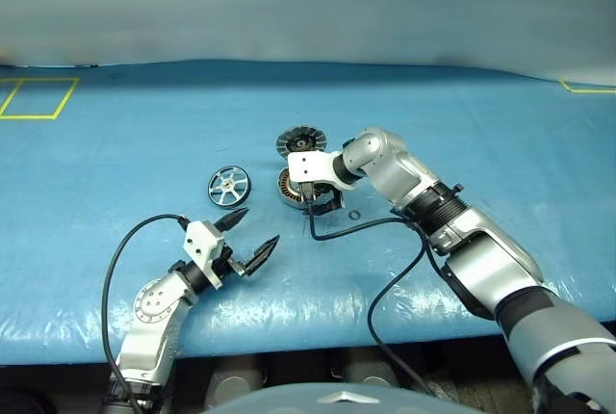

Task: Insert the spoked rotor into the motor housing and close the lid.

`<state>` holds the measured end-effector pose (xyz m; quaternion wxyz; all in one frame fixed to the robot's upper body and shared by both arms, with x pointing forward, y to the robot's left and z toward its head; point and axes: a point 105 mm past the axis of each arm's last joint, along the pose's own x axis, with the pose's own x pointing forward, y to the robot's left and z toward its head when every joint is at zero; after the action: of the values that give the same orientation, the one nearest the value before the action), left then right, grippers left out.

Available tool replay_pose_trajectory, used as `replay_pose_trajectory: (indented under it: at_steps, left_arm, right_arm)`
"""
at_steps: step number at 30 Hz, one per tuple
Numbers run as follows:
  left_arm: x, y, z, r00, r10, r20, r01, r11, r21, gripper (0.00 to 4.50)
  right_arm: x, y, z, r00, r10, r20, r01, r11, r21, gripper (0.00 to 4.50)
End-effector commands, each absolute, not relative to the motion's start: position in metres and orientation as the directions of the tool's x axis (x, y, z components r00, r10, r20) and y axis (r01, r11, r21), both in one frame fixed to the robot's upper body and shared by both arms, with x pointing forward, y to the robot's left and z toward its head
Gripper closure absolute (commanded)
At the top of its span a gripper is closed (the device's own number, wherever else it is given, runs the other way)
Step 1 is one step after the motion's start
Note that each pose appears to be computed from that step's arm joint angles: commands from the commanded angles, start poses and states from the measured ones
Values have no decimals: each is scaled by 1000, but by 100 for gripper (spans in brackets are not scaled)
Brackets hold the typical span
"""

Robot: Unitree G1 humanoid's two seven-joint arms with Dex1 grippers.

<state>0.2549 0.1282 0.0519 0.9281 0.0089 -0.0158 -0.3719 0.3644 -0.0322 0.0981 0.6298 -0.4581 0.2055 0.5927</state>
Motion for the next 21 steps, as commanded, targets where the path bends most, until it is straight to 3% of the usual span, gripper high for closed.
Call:
replay_pose_trajectory:
  at_steps: [1, 18, 21]
  left_arm:
    - [255, 124, 57, 710, -702, 49, 701, 712, 45, 0]
    - [255, 114, 65, 704, -708, 57, 707, 706, 41, 0]
    - [254, 113, 66, 703, -709, 57, 708, 705, 40, 0]
  right_arm:
    - [358, -30, 108, 191, 576, -795, -924, -169, -344, 3]
    - [364, -34, 86, 233, 515, -825, -915, -171, -365, 3]
    - [365, -33, 86, 240, 509, -826, -911, -177, -373, 57]
